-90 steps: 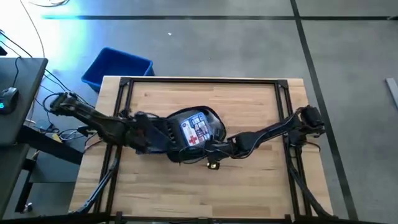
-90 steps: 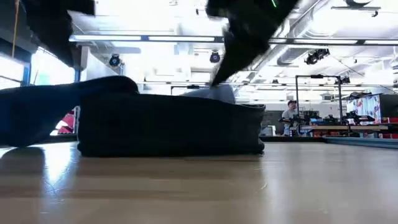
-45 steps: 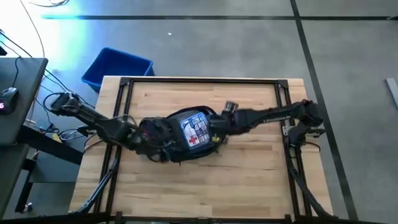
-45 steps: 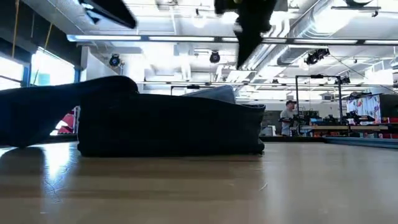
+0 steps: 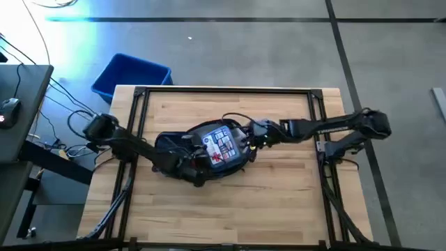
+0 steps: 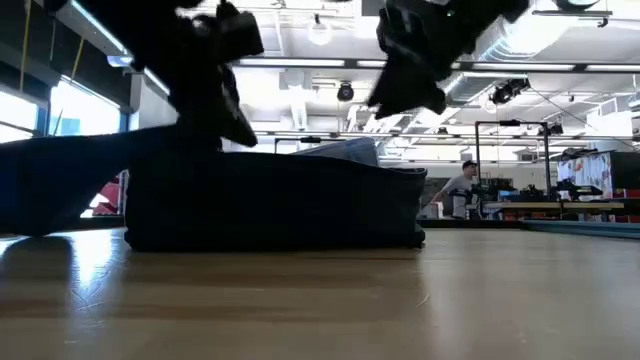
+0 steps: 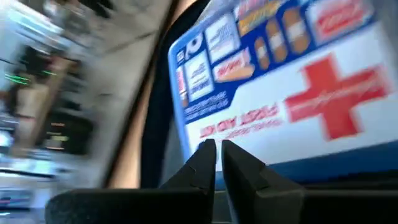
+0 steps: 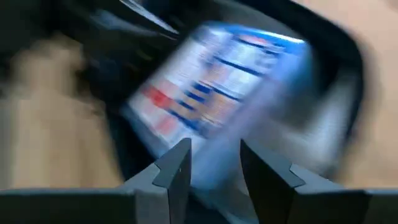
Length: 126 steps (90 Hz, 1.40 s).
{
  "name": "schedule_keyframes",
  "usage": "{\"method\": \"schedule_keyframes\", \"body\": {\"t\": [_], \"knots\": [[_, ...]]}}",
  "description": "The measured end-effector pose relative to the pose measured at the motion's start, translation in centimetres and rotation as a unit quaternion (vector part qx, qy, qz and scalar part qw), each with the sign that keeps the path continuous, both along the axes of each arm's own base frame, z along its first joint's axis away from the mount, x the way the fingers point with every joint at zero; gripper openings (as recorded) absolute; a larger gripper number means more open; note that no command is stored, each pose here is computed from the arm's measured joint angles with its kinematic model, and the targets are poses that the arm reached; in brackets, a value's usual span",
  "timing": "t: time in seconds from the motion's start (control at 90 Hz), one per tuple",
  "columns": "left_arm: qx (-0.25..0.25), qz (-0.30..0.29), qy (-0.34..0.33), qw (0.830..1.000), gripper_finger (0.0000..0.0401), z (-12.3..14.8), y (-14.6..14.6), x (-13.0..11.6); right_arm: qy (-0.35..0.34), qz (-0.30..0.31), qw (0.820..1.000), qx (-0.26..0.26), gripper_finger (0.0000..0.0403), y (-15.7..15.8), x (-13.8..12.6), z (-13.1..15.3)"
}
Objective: Unpack backpack
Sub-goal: Remove the blue medicine kit from the backpack
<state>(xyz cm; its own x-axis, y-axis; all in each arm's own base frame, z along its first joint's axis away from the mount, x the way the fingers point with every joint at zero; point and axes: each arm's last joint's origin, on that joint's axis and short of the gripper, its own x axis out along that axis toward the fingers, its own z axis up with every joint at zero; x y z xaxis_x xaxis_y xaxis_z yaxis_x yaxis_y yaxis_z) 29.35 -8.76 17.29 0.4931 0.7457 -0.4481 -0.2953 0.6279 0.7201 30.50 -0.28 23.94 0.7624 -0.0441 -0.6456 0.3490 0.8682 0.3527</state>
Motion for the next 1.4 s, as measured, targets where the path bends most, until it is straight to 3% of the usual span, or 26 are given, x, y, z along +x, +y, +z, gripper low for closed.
{"method": "schedule_keyframes", "body": {"t": [0.111,0.233,0.556,0.689,0.967,1.244,1.4], "knots": [[0.032,0.004,0.019,0.999,0.0007,-1.2,-0.1,0.3,-0.030,-0.007,0.998,0.060,0.0126,0.3,0.4,-1.9],[0.034,0.002,0.027,0.999,0.0007,-1.8,-0.2,0.5,0.013,-0.007,0.997,0.078,0.0146,-0.1,0.5,-3.5],[0.009,0.000,0.018,1.000,0.0007,-1.8,-0.2,0.7,0.060,-0.039,0.992,0.108,0.0279,-2.4,0.8,-5.5],[-0.009,0.003,0.012,1.000,0.0007,-1.8,0.3,1.0,0.059,-0.029,0.990,0.128,0.0308,-2.3,1.7,-6.8],[-0.036,0.012,0.014,0.999,0.0006,-1.9,1.3,1.3,0.000,-0.018,0.989,0.148,0.0304,-1.9,3.6,-8.0],[-0.035,0.020,0.007,0.999,0.0006,-1.8,1.3,1.3,-0.012,-0.034,0.986,0.165,0.0225,-1.8,3.7,-7.6],[-0.037,0.022,0.000,0.999,0.0006,-1.8,1.4,1.4,-0.016,-0.034,0.986,0.165,0.0235,-1.5,3.7,-7.6]]}}
